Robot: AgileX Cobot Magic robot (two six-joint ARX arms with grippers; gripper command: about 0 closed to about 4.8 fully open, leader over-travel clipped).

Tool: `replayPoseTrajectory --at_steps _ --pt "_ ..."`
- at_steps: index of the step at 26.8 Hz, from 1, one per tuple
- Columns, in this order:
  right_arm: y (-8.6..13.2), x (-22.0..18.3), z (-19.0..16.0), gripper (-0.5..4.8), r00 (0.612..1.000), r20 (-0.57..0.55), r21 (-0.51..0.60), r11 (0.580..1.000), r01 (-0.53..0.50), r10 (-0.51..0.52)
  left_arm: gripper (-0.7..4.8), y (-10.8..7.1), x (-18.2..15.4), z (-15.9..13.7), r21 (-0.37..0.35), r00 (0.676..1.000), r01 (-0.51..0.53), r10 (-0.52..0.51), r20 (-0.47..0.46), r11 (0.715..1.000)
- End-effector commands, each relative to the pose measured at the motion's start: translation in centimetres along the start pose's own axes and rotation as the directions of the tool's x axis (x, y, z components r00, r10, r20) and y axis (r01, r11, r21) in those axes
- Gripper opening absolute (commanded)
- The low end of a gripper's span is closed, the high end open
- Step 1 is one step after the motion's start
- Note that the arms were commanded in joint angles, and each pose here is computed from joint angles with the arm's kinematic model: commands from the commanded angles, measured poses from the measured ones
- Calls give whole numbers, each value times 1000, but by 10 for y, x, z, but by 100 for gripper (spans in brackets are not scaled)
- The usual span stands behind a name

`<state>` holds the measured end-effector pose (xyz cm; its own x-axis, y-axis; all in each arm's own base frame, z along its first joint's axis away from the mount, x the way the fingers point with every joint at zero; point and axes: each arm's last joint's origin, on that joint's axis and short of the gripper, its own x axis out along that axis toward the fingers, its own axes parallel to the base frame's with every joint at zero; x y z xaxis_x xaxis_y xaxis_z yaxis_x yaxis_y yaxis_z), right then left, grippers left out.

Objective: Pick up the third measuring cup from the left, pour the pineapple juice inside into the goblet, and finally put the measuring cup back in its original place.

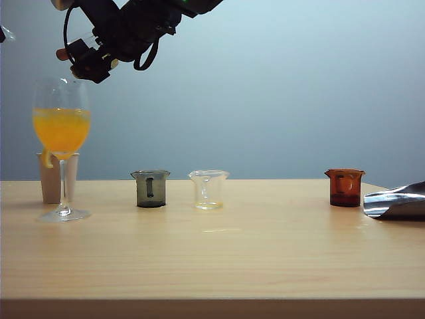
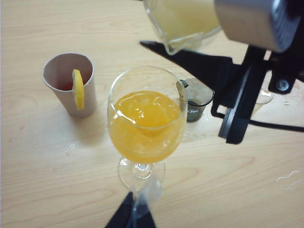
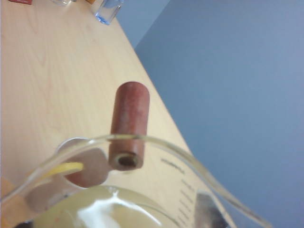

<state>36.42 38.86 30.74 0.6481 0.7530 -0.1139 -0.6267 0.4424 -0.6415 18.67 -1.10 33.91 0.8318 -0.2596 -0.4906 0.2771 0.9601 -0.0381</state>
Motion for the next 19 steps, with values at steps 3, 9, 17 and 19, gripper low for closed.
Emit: replayPoseTrajectory --at_steps 3,9,17,19 --pt "-9 -3 12 165 996 57 -78 994 75 -70 -3 0 -1 2 5 1000 2 -2 19 1000" --pt "-8 -4 15 165 994 80 -170 981 91 -78 -3 0 -1 2 5 1000 2 -2 19 1000" --pt "-8 -4 16 165 994 80 -242 966 95 -78 -3 0 -1 2 5 1000 2 -2 19 1000" --pt "-8 -4 16 165 994 81 -265 960 96 -77 -3 0 -1 2 5 1000 2 -2 19 1000"
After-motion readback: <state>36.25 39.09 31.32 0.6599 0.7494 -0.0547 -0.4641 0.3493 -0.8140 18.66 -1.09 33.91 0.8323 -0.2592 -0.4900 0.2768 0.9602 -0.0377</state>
